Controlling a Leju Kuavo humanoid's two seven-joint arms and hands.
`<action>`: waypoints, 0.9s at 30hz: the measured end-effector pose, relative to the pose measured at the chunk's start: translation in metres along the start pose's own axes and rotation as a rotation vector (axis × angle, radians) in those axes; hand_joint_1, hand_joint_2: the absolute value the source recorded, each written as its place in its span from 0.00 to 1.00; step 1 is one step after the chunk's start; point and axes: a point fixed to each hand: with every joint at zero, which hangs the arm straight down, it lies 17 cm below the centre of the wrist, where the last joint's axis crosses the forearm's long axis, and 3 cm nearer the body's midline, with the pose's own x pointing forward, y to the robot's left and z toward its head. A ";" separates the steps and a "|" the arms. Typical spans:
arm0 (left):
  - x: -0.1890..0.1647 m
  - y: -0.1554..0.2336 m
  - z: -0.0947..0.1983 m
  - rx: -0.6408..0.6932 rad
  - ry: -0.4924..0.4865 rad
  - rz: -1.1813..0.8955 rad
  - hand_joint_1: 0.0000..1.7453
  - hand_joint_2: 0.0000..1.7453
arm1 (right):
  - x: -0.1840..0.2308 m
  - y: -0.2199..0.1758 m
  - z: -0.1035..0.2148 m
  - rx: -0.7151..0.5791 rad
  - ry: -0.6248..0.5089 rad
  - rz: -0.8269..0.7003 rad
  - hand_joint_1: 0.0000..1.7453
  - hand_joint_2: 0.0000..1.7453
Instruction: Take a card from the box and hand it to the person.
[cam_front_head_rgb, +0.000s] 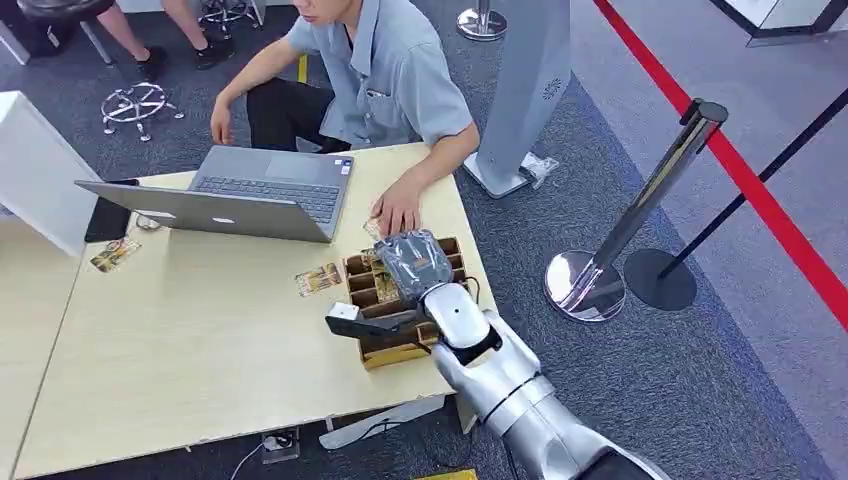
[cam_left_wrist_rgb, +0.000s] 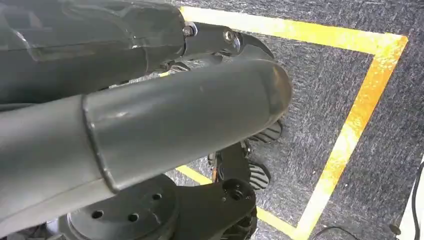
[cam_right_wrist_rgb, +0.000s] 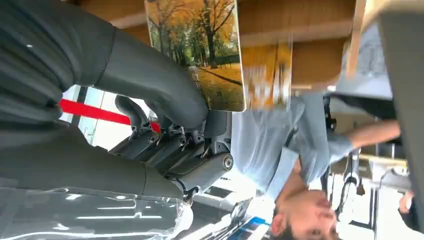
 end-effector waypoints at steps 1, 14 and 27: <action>0.000 0.000 0.000 0.000 0.000 0.000 0.00 0.00 | 0.001 -0.004 -0.001 -0.009 -0.001 -0.003 0.85 1.00; 0.000 0.000 0.000 -0.001 0.001 -0.004 0.00 0.00 | -0.003 -0.043 -0.007 -0.094 0.007 -0.020 0.86 1.00; 0.000 -0.004 0.001 -0.025 -0.006 -0.045 0.00 0.00 | -0.027 -0.155 -0.047 -0.319 0.029 0.033 0.85 1.00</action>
